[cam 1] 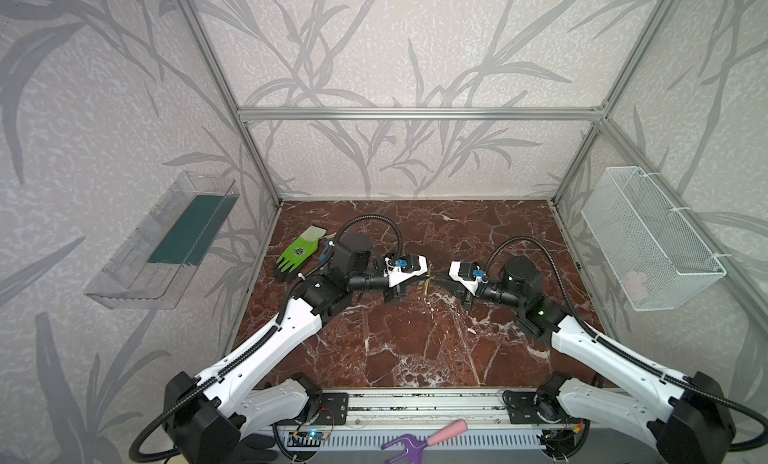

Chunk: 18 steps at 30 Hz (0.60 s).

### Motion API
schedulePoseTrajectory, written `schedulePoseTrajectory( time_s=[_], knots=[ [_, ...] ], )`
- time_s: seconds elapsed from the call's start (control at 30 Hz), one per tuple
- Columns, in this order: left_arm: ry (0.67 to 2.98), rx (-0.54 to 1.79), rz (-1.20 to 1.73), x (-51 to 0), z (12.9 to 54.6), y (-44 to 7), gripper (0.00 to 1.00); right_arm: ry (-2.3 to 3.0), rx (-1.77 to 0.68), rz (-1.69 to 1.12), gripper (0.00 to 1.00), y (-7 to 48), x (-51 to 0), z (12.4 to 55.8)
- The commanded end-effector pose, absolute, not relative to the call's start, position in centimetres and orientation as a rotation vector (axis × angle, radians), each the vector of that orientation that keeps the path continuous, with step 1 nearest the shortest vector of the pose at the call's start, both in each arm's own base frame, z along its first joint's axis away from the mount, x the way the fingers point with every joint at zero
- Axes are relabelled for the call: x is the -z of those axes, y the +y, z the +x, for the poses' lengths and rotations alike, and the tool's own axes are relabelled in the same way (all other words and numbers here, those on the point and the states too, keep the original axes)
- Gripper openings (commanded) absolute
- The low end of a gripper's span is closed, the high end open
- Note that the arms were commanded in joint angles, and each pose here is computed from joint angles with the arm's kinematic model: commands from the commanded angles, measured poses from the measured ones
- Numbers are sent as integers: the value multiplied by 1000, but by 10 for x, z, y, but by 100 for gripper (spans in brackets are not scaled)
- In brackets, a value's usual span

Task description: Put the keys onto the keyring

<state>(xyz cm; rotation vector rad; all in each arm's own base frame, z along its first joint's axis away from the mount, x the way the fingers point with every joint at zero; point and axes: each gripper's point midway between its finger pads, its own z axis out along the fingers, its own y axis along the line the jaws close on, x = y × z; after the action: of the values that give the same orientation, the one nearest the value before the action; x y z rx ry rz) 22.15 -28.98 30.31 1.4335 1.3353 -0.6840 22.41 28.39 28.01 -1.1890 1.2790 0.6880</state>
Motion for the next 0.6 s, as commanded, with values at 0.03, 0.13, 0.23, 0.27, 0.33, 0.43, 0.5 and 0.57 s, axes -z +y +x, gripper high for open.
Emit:
schedulePoseTrajectory(
  time_s=[0.03,0.13,0.23,0.27,0.33,0.43,0.5,0.57],
  knots=[
    [1412,621,1570,-297,217,-283,0,1275,-582,-1257,20,276,-290,222],
    [1445,599,1652,-293,211,-285,0,1272,-593,-1271,20,277,-293,219],
    [1465,573,1709,-287,209,-288,0,1240,-620,-1269,20,280,-300,215],
    [1468,566,1716,-286,209,-289,0,1233,-630,-1272,21,282,-303,214],
    [1466,555,1732,-285,208,-290,0,1224,-654,-1285,21,285,-304,212],
    [1456,541,1731,-288,208,-293,0,1212,-694,-1301,20,290,-301,208],
    [1450,535,1729,-289,209,-294,0,1211,-727,-1305,19,293,-299,206],
    [1448,533,1731,-290,208,-295,0,1221,-747,-1314,18,296,-294,205]
  ],
)
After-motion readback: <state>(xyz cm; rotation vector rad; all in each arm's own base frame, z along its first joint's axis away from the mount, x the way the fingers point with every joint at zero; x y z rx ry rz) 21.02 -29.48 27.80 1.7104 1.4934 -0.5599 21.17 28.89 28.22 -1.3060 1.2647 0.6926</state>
